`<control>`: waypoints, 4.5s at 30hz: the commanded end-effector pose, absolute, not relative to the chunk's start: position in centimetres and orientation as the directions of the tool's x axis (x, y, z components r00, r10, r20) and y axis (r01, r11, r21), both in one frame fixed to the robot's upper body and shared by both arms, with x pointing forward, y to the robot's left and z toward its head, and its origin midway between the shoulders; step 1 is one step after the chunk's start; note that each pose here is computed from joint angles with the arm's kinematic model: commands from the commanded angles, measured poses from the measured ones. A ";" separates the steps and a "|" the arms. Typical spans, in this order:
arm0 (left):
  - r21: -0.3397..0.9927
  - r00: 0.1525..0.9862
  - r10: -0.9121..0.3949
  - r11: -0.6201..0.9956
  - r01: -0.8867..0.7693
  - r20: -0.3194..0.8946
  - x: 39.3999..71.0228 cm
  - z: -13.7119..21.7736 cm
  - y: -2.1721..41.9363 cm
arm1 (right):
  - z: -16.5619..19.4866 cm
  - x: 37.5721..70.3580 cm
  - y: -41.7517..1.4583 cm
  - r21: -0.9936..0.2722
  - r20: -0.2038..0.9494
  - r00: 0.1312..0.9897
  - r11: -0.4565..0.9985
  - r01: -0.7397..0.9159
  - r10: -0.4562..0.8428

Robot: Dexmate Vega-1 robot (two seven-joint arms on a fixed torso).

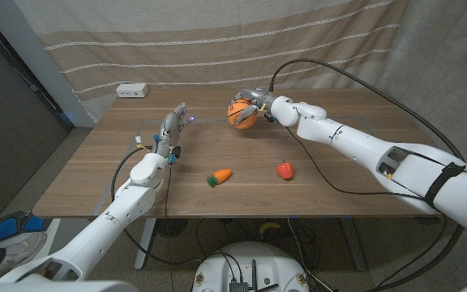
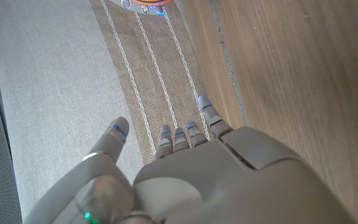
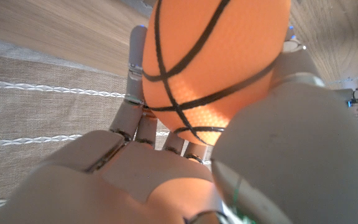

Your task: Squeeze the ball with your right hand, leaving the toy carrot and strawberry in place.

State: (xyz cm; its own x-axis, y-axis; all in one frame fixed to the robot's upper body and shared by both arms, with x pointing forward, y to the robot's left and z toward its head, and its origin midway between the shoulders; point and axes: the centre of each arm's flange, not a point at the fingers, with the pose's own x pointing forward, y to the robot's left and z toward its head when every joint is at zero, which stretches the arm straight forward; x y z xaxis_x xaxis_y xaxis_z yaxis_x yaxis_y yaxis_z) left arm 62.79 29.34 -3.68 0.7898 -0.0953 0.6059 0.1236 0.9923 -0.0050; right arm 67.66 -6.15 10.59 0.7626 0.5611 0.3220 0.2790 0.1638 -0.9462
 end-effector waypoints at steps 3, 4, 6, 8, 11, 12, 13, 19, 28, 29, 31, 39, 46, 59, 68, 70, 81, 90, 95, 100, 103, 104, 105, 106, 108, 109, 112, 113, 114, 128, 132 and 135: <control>-0.002 0.787 -0.096 0.992 0.123 0.610 62.4 -3.6 29.4 | 12.3 65.8 -8.4 -0.921 0.387 0.769 0.258 0.293 0.508; 0.002 0.786 -0.098 0.992 0.122 0.611 62.4 -3.6 29.5 | 12.4 65.7 -8.6 -0.918 0.392 0.768 0.266 0.293 0.506; 0.002 0.785 -0.099 0.992 0.124 0.612 62.4 -3.5 29.5 | 12.6 65.6 -8.9 -0.916 0.396 0.771 0.276 0.292 0.499; 0.009 0.783 -0.104 0.992 0.125 0.614 62.4 -3.5 29.5 | 12.7 65.4 -9.3 -0.914 0.396 0.770 0.295 0.278 0.500; 0.006 0.783 -0.104 0.992 0.127 0.614 62.4 -3.4 29.5 | 12.9 65.2 -9.8 -0.910 0.398 0.775 0.316 0.267 0.492; 0.010 0.781 -0.108 0.992 0.129 0.615 62.4 -3.4 29.5 | 13.0 65.1 -10.0 -0.909 0.400 0.775 0.323 0.265 0.489; 0.001 0.783 -0.102 0.992 0.128 0.614 62.4 -3.4 29.5 | 13.2 65.0 -10.1 -0.906 0.403 0.777 0.328 0.267 0.483; 0.012 0.779 -0.111 0.991 0.132 0.617 62.4 -3.3 29.4 | 13.6 64.5 -11.2 -0.897 0.406 0.784 0.367 0.244 0.470; 0.021 0.776 -0.120 0.990 0.136 0.619 62.4 -3.1 29.4 | 13.9 63.8 -12.7 -0.882 0.403 0.788 0.427 0.199 0.465; 0.023 0.775 -0.120 0.991 0.135 0.620 62.4 -3.1 29.4 | 13.9 63.7 -12.9 -0.878 0.405 0.786 0.437 0.194 0.466; 0.021 0.776 -0.120 0.990 0.137 0.620 62.4 -3.1 29.4 | 14.0 63.6 -13.3 -0.872 0.413 0.786 0.450 0.194 0.461; 0.025 0.776 -0.127 0.990 0.142 0.617 62.5 -3.0 29.3 | 13.7 63.2 -15.0 -0.834 0.451 0.778 0.517 0.193 0.438; 0.020 0.778 -0.126 0.989 0.145 0.616 62.6 -2.9 29.4 | 13.2 63.0 -17.0 -0.781 0.501 0.768 0.590 0.204 0.398; 0.034 0.775 -0.141 0.988 0.153 0.616 62.8 -2.7 29.4 | 11.9 62.8 -20.1 -0.653 0.601 0.727 0.728 0.208 0.332; 0.043 0.774 -0.149 0.987 0.155 0.616 62.9 -2.5 29.3 | 10.9 62.8 -22.2 -0.562 0.643 0.711 0.805 0.189 0.282; 0.042 0.774 -0.148 0.987 0.156 0.616 62.9 -2.5 29.3 | 10.7 62.8 -22.6 -0.544 0.651 0.709 0.819 0.185 0.272; 0.045 0.775 -0.150 0.987 0.155 0.613 62.9 -2.4 29.3 | 9.6 62.8 -24.5 -0.449 0.684 0.700 0.875 0.181 0.206; 0.051 0.775 -0.156 0.986 0.159 0.613 63.0 -2.3 29.2 | 8.5 63.1 -26.1 -0.380 0.684 0.709 0.914 0.142 0.174; 0.045 0.776 -0.154 0.986 0.160 0.612 63.1 -2.2 29.2 | 7.8 63.5 -27.1 -0.336 0.678 0.717 0.936 0.105 0.163; 0.054 0.775 -0.161 0.985 0.162 0.611 63.1 -2.1 29.1 | 7.2 63.6 -28.1 -0.286 0.685 0.717 0.953 0.098 0.131; 0.055 0.775 -0.163 0.985 0.164 0.611 63.1 -2.0 29.0 | 6.8 63.6 -28.6 -0.256 0.689 0.715 0.963 0.088 0.117; 0.054 0.775 -0.163 0.985 0.165 0.611 63.1 -2.0 29.0 | 6.6 63.6 -28.8 -0.244 0.692 0.714 0.965 0.091 0.108; 0.057 0.775 -0.165 0.985 0.164 0.611 63.1 -2.0 29.0 | 6.5 63.6 -28.9 -0.236 0.693 0.714 0.967 0.092 0.101; 0.056 0.775 -0.165 0.985 0.165 0.610 63.1 -2.0 29.0 | 6.4 63.5 -29.1 -0.232 0.692 0.715 0.968 0.093 0.097; 0.059 0.774 -0.168 0.984 0.166 0.611 63.1 -1.9 28.9 | 6.2 63.5 -29.4 -0.213 0.696 0.713 0.972 0.095 0.083; 0.057 0.774 -0.167 0.984 0.167 0.610 63.1 -1.9 28.9 | 6.1 63.4 -29.6 -0.208 0.696 0.713 0.974 0.092 0.081; 0.067 0.772 -0.175 0.983 0.169 0.611 63.1 -1.8 28.8 | 5.7 63.4 -30.0 -0.186 0.699 0.712 0.979 0.088 0.068; 0.061 0.774 -0.172 0.984 0.170 0.610 63.1 -1.8 28.7 | 5.6 63.4 -30.1 -0.176 0.700 0.711 0.981 0.086 0.063; 0.067 0.773 -0.175 0.983 0.170 0.610 63.2 -1.8 28.7 | 5.5 63.4 -30.3 -0.169 0.702 0.710 0.982 0.085 0.059; 0.059 0.775 -0.171 0.984 0.170 0.608 62.8 -2.2 28.6 | 4.1 63.7 -31.8 -0.050 0.712 0.701 0.999 -0.004 0.039; 0.058 0.774 -0.171 0.984 0.171 0.609 62.7 -2.3 28.5 | 3.7 63.8 -32.1 -0.017 0.714 0.699 1.000 -0.025 0.030; 0.057 0.774 -0.172 0.983 0.174 0.609 62.7 -2.3 28.5 | 3.5 63.9 -32.3 0.007 0.715 0.699 0.999 -0.038 0.022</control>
